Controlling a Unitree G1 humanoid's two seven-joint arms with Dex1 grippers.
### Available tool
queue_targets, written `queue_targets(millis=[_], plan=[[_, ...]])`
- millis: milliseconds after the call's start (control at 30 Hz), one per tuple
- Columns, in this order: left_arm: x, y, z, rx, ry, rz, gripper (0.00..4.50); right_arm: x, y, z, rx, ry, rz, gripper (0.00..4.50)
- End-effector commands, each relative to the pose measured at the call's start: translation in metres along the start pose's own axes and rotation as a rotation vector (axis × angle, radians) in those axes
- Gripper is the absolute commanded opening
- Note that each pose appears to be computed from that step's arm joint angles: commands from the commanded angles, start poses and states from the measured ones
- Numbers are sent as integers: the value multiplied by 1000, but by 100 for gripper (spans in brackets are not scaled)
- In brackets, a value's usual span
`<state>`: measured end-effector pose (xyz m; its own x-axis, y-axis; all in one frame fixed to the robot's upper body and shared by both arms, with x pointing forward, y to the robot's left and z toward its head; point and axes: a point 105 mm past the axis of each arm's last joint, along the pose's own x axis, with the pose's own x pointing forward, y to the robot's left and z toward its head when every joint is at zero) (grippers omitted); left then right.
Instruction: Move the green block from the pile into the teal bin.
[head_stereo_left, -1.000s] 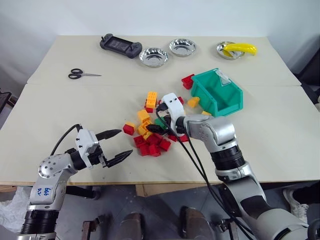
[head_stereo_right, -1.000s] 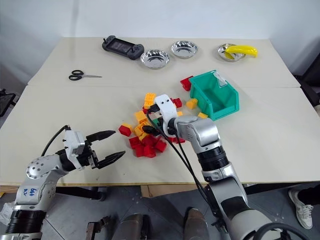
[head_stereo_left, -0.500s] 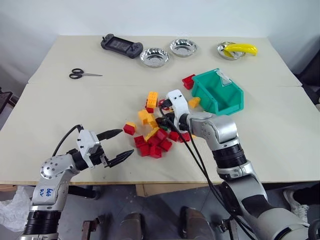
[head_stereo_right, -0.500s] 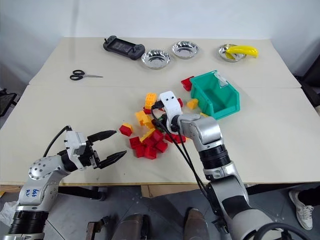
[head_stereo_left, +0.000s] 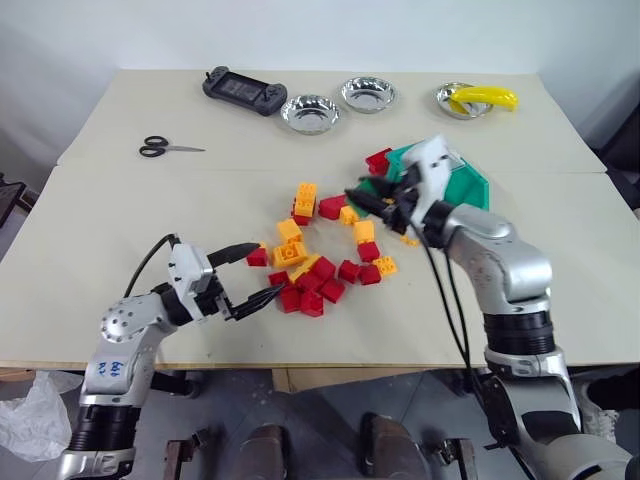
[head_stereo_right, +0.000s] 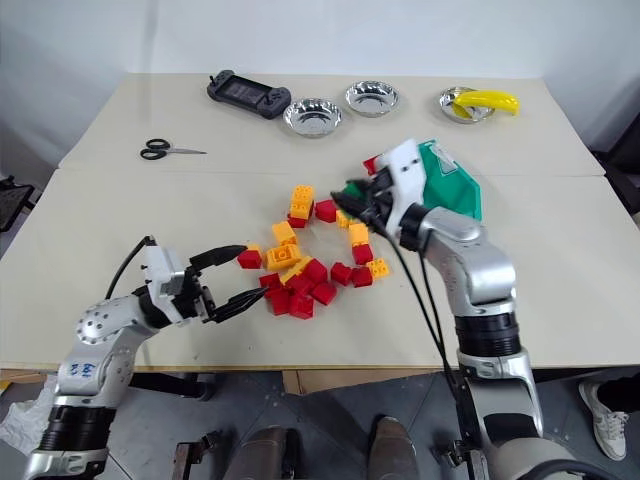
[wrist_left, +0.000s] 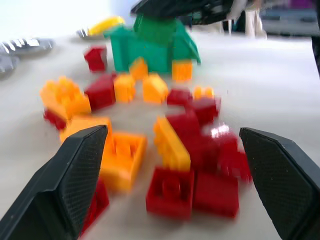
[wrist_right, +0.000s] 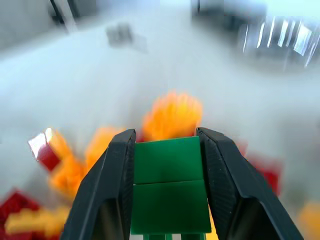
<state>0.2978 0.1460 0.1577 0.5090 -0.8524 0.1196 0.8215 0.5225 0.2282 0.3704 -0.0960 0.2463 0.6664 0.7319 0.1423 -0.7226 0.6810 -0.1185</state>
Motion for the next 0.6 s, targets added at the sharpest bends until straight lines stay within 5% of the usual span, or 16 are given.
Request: queue_targets(millis=[33,167,400,433,600], plan=[[16,1,20,18,-84,15,450,-20,-32,29,-90,-114,-140,152],[42,14,34,46,-157,99,450,-33,-88,31,-187,-71,-403,152],[49,15,35,28,-167,96,450,-30,-125,8,-131,-37,-503,152],[48,14,33,30,-155,93,450,-30,-128,6,-120,-42,-507,223],[27,20,24,68,-77,147,450,-32,-124,9,-137,-73,-436,383]])
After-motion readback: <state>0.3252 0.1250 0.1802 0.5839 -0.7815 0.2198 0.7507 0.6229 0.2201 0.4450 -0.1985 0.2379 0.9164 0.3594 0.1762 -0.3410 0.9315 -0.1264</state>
